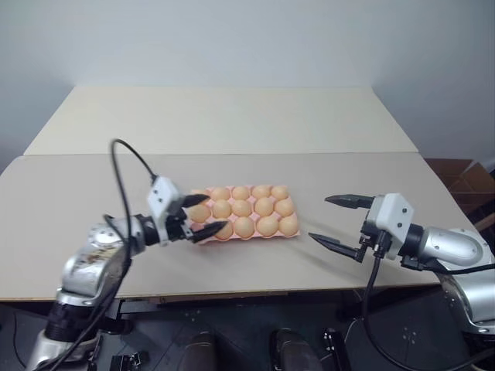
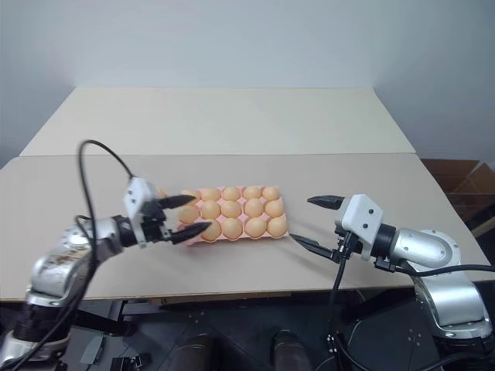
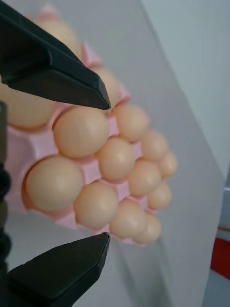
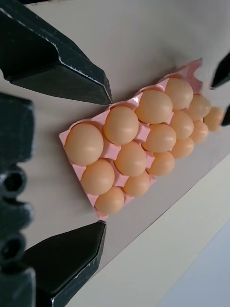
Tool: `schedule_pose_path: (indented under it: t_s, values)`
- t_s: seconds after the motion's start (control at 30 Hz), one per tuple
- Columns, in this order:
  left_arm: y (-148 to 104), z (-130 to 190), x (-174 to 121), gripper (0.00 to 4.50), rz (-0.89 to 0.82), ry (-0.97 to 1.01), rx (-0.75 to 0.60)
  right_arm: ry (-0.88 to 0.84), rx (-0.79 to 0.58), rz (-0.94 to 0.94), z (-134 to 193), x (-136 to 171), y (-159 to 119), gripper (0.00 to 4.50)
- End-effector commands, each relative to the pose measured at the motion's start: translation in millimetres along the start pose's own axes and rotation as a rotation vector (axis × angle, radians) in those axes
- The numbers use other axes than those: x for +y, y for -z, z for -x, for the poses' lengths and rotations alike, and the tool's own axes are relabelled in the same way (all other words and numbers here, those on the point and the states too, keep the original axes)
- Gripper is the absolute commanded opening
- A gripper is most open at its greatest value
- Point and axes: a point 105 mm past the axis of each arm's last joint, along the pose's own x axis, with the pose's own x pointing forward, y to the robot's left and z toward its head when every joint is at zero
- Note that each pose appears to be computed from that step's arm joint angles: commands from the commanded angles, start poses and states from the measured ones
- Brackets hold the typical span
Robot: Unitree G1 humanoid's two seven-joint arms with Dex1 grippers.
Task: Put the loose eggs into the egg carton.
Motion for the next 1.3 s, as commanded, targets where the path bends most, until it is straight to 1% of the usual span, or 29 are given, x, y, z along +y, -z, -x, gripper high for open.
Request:
schedule_pose_path:
  t_s: [0.03, 0.1, 0.13, 0.2, 0.3, 0.37, 0.53, 0.7, 0.8, 0.87, 1.07, 1.2, 1.3]
  values:
    - [-13, 46, 23, 4.48, -0.066, -0.126, -0.012, -0.005, -0.031, 0.037, 4, -3, -13, 4.50]
    - [-8, 78, 32, 4.48, -0.078, -0.195, 0.033, -0.015, -0.031, 0.036, 3, -5, -12, 4.50]
    - [-7, 87, 33, 4.48, -0.082, -0.209, 0.047, -0.017, -0.030, 0.035, 3, -5, -11, 4.50]
    - [3, 115, 34, 4.48, -0.072, -0.275, 0.101, -0.027, -0.031, 0.030, 3, -7, -10, 4.50]
    - [12, 142, 27, 4.48, -0.040, -0.339, 0.133, -0.036, -0.023, 0.024, 4, -11, -6, 4.50]
    - [18, 155, 18, 4.48, -0.004, -0.374, 0.136, -0.044, -0.019, 0.015, 3, -13, -4, 4.50]
    - [23, 154, 2, 4.48, 0.031, -0.381, 0.119, -0.060, -0.013, 0.008, 4, -15, -1, 4.50]
    - [20, 151, 3, 4.48, 0.037, -0.397, 0.099, -0.062, -0.016, 0.008, 3, -16, -1, 4.50]
    - [21, 142, 8, 4.48, 0.058, -0.399, 0.096, -0.057, -0.015, 0.015, 3, -16, -1, 4.50]
    - [19, 127, 16, 4.48, 0.062, -0.377, 0.089, -0.046, -0.024, 0.018, 1, -17, -2, 4.50]
    - [21, 65, 68, 4.48, 0.096, -0.479, 0.067, -0.018, -0.053, 0.026, -3, -14, -7, 4.50]
    - [30, 33, 96, 4.48, 0.128, -0.552, 0.100, 0.010, -0.052, 0.041, -4, -14, -8, 4.50]
    - [45, 9, 109, 4.48, 0.171, -0.561, 0.155, 0.044, -0.046, 0.059, -3, -17, -10, 4.50]
